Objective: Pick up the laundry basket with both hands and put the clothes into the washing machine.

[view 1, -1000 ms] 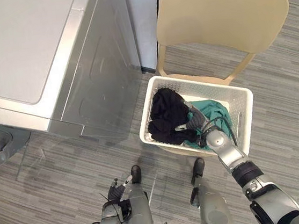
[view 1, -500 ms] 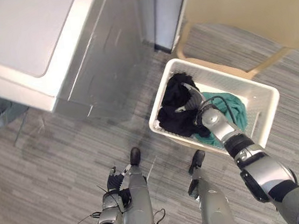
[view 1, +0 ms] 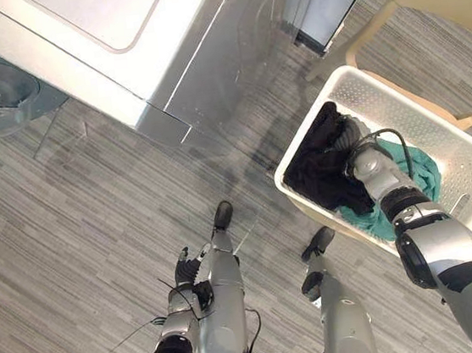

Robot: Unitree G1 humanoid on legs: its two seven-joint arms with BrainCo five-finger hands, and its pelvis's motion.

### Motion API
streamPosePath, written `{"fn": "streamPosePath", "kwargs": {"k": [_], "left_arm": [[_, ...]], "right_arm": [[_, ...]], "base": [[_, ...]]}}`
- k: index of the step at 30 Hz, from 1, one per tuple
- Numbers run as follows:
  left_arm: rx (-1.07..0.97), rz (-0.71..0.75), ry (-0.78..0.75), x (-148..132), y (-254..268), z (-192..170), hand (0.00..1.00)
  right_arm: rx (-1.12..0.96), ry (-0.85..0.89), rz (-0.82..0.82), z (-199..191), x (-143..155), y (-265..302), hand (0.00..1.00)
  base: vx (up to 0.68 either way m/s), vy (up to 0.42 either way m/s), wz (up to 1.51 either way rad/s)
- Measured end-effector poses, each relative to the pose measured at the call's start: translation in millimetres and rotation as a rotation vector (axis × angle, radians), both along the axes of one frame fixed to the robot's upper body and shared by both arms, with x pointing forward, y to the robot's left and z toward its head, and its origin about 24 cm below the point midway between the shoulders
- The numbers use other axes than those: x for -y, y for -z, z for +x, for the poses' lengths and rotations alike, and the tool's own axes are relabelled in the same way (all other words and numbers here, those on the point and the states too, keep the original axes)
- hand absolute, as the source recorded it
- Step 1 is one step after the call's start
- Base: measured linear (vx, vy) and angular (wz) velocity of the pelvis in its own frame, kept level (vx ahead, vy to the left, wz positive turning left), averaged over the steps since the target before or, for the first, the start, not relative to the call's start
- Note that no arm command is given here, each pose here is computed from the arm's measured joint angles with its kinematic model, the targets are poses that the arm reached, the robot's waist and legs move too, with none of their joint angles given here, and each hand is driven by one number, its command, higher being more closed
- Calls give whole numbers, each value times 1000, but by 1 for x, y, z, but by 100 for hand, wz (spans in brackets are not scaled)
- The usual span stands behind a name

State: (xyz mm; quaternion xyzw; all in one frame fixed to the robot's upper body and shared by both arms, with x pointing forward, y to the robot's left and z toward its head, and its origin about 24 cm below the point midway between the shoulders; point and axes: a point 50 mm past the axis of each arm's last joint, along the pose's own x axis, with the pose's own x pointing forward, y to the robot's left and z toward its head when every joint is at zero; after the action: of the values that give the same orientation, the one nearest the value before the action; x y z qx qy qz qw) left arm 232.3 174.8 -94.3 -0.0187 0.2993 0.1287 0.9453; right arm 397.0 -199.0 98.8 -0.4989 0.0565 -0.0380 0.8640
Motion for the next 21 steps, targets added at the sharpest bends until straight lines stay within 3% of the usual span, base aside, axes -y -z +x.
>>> {"fn": "streamPosePath", "kwargs": {"k": [4, 10, 15, 21], "left_arm": [[-7, 8, -10, 0, 0, -1, 0], [1, 14, 2, 0, -2, 1, 0], [-79, 31, -26, -13, 13, -25, 0], [-208, 12, -140, -41, 33, -67, 0]], "right_arm": [[-44, -4, -29, -4, -4, 12, 100], [-56, 96, 124, -13, 11, 24, 100], [207, 142, 263, -22, 23, -15, 100], [312, 338, 477, -68, 57, 11, 100]], "base": [[0, 3, -10], [-33, 8, -20], [-51, -3, -34], [65, 0, -8]]}}
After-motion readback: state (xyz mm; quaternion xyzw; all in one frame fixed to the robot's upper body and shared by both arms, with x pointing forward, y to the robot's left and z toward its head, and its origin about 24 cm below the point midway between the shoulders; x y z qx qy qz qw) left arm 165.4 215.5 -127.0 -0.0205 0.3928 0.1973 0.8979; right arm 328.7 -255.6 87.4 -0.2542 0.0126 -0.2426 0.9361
